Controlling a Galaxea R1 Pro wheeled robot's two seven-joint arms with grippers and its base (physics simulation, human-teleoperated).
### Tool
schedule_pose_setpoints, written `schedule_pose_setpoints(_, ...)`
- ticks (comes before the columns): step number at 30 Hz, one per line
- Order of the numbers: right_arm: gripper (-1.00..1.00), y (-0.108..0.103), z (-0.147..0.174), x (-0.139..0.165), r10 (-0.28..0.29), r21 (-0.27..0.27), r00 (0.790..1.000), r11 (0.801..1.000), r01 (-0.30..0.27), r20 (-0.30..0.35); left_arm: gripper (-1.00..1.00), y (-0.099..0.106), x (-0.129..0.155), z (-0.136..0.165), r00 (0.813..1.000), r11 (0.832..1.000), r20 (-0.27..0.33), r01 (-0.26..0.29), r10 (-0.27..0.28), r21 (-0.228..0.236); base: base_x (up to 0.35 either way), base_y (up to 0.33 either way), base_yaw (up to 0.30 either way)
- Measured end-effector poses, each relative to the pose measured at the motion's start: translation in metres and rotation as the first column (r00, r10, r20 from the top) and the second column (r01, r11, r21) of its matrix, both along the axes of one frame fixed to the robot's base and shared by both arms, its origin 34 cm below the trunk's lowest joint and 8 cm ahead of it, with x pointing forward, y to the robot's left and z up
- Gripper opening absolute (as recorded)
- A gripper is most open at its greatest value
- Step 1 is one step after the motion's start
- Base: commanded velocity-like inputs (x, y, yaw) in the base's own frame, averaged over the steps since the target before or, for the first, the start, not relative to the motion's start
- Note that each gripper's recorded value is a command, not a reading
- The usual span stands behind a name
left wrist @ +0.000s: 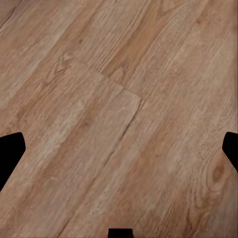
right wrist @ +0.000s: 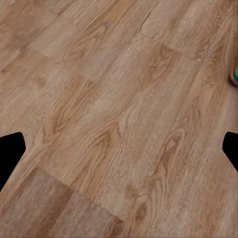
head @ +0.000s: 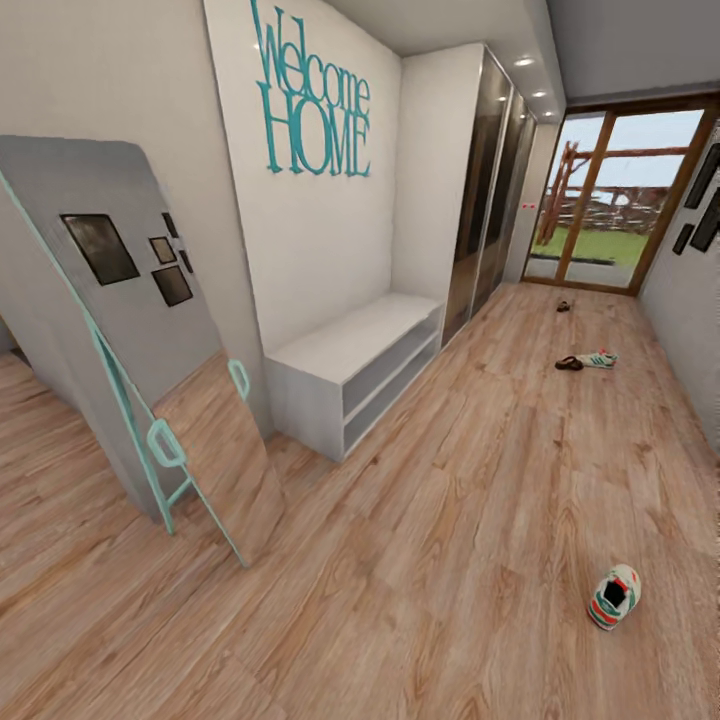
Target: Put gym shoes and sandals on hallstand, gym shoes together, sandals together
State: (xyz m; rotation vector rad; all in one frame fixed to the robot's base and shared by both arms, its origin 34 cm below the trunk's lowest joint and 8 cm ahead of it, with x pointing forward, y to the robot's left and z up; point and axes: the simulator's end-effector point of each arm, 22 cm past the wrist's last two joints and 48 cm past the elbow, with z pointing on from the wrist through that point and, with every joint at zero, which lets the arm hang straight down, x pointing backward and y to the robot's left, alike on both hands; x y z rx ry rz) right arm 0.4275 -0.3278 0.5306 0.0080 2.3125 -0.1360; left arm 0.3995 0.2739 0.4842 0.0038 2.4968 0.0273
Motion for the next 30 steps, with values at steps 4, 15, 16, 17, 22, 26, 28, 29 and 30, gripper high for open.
schedule_pose_setpoints(4, 1.0, 0.0, -0.001, -0.001, 0.0, 0.0, 1.0, 1.0, 0.0, -0.005, 1.0, 0.0, -0.002, -0.001, 1.0, 1.0, -0.005, 0.0, 0.0, 0.0, 0.334, 0.0, -0.193)
schedule_pose_setpoints(15, 1.0, 0.0, -0.006, -0.006, 0.001, 0.0, 1.0, 1.0, -0.001, -0.02, 1.0, 0.0, -0.007, -0.006, 1.0, 1.0, -0.022, 0.0, 0.0, 0.0, 0.197, 0.0, -0.193)
schedule_pose_setpoints(16, 1.0, 0.0, -0.006, -0.006, 0.001, 0.0, 1.0, 1.0, -0.001, -0.021, 1.0, 0.0, -0.008, -0.006, 1.0, 1.0, -0.023, 0.0, 0.0, 0.0, 0.029, 0.0, -0.193)
schedule_pose_setpoints(17, 1.0, 0.0, -0.006, -0.006, 0.001, 0.0, 1.0, 1.0, -0.001, -0.022, 1.0, 0.0, -0.009, -0.006, 1.0, 1.0, -0.025, 0.0, 0.0, 0.001, 0.024, 0.0, -0.193)
schedule_pose_setpoints(22, 1.0, 0.0, -0.008, -0.008, 0.001, 0.0, 1.0, 1.0, -0.001, -0.029, 1.0, 0.0, -0.011, -0.008, 0.999, 1.0, -0.033, 0.0, 0.0, 0.0, 0.008, 0.0, -0.193)
schedule_pose_setpoints(26, 1.0, 0.0, -0.01, -0.01, 0.001, 0.0, 0.999, 1.0, -0.001, -0.034, 1.0, 0.0, -0.013, -0.01, 0.999, 1.0, -0.038, 0.0, 0.0, 0.001, 0.002, 0.0, -0.193)
schedule_pose_setpoints(28, 1.0, 0.0, -0.01, -0.01, 0.001, 0.0, 0.999, 1.0, -0.001, -0.036, 1.0, 0.0, -0.014, -0.01, 0.999, 1.0, -0.041, 0.0, 0.0, 0.001, 0.001, 0.0, -0.193)
schedule_pose_setpoints(29, 1.0, 0.0, -0.011, -0.011, 0.001, 0.0, 0.999, 1.0, -0.001, -0.038, 1.0, 0.0, -0.015, -0.011, 0.999, 1.0, -0.043, 0.0, 0.0, 0.001, 0.0, 0.0, -0.193)
schedule_pose_setpoints(30, 1.0, 0.0, -0.011, -0.011, 0.001, 0.0, 0.999, 1.0, -0.001, -0.039, 1.0, 0.0, -0.015, -0.011, 0.999, 1.0, -0.044, 0.0, 0.0, 0.001, 0.0, 0.0, -0.193)
